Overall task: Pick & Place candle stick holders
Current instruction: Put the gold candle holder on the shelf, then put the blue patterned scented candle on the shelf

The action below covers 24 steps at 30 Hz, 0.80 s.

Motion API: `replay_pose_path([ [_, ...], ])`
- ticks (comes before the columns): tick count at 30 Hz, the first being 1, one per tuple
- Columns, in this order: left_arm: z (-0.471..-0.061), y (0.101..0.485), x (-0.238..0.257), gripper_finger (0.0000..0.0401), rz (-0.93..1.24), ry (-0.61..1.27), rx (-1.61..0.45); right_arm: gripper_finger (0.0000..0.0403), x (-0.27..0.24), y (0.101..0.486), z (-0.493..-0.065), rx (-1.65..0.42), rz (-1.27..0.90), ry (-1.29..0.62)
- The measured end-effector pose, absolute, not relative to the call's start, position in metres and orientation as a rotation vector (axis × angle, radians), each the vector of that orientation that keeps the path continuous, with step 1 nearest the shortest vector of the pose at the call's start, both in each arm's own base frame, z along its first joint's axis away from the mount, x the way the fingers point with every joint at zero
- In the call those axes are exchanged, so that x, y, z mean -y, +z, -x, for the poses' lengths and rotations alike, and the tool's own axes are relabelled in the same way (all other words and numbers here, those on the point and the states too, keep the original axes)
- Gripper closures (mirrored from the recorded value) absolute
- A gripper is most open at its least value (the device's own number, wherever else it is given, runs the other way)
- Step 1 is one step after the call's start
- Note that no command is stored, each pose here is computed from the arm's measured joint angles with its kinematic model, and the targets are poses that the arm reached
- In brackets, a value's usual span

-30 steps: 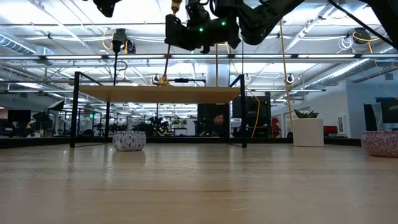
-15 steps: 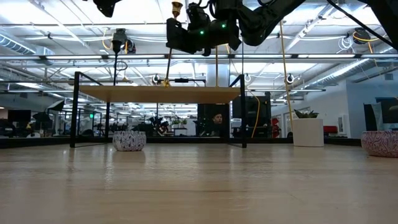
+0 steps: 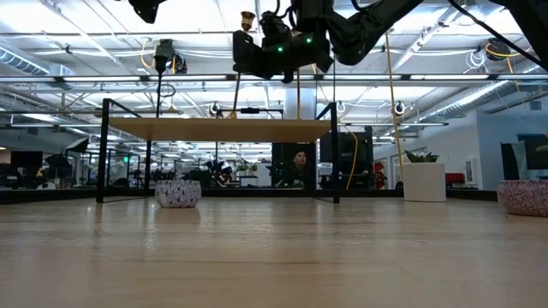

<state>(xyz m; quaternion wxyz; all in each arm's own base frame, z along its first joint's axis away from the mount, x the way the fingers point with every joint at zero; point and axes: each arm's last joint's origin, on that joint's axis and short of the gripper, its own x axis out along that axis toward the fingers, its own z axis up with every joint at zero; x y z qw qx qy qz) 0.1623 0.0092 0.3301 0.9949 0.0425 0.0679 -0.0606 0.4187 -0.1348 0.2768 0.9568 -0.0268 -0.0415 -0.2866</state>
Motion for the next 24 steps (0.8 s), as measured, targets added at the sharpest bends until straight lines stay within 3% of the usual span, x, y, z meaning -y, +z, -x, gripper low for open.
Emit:
replay_pose_path([
  [7, -0.1623, 0.3302, -0.0092, 0.0196, -0.086, -0.121, -0.135, 0.0382, 0.1409, 0.2741, -0.4167, 0.044, 0.035, -0.592],
  [15, -0.1623, 0.3302, -0.0092, 0.0196, -0.086, -0.121, -0.135, 0.0321, 0.1411, 0.2727, -0.4176, 0.052, 0.040, -0.527],
  [24, -0.1623, 0.3301, -0.0092, 0.0196, -0.086, -0.121, -0.136, 0.0278, 0.1414, 0.2717, -0.4175, 0.038, 0.040, -0.521],
])
